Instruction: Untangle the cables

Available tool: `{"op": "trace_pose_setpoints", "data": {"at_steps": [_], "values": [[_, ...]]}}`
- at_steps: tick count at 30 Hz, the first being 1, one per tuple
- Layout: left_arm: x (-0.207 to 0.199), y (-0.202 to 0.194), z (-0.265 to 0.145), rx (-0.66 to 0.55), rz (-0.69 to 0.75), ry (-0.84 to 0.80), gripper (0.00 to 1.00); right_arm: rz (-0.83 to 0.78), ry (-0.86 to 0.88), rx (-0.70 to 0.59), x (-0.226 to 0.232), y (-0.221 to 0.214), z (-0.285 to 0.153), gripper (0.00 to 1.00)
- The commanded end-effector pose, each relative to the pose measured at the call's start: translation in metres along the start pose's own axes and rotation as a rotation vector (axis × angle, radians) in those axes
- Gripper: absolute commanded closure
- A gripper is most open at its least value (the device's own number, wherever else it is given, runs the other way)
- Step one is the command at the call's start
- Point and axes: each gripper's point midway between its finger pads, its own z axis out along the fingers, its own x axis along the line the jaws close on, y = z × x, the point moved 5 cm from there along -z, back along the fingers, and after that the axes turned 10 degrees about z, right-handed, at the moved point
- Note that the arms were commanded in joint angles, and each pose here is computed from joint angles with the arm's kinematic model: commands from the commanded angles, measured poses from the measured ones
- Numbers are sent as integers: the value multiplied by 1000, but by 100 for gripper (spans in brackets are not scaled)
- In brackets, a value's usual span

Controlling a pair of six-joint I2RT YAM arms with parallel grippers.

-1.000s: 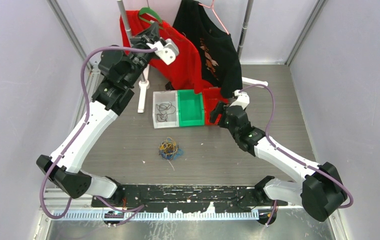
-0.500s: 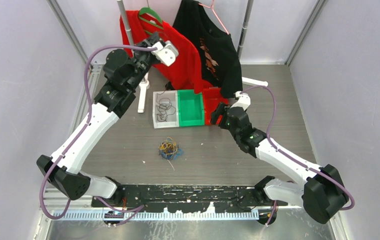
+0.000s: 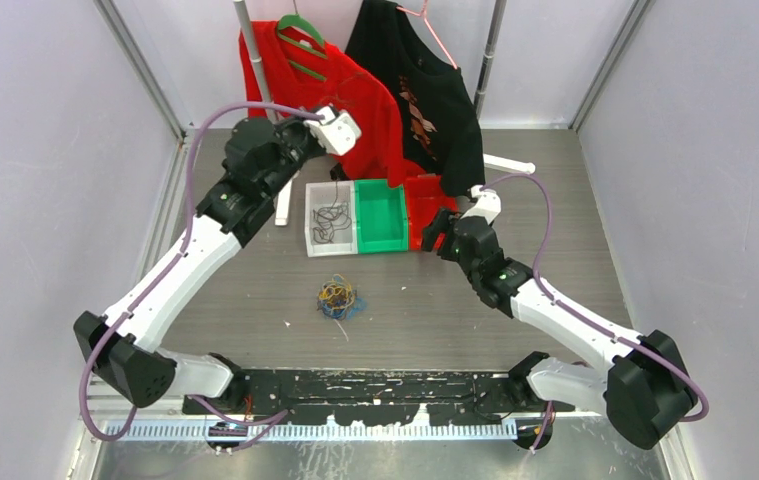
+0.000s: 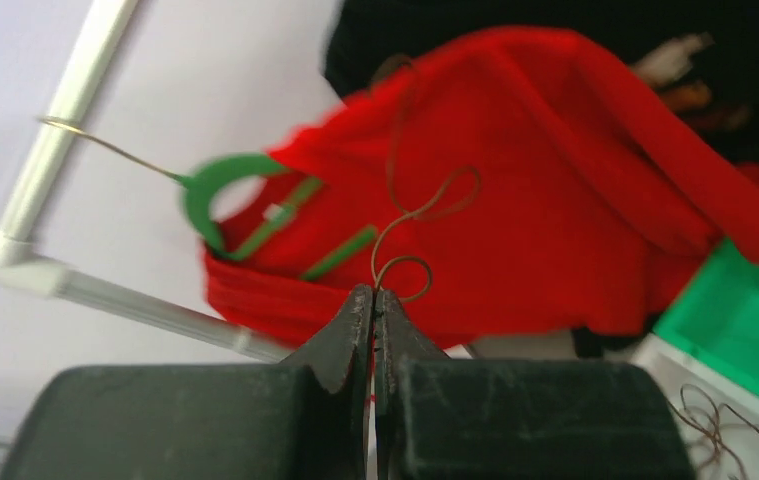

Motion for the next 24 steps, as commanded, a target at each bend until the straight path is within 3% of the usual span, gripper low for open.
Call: {"op": "trace_pose_setpoints", "data": {"at_steps": [1, 9, 16, 24], "values": [[-22, -16, 0, 54, 7, -54, 100, 36, 23, -52, 5, 12, -6, 23], [-61, -48, 19, 163, -31, -154, 100, 34, 24, -51, 3, 11, -6, 23], [-109, -92, 26, 480, -217, -357, 100, 27, 14, -58, 1, 13, -4, 22], [-157, -113, 11, 561, -244, -505, 100, 36, 7, -45, 2, 18, 5, 22]]}}
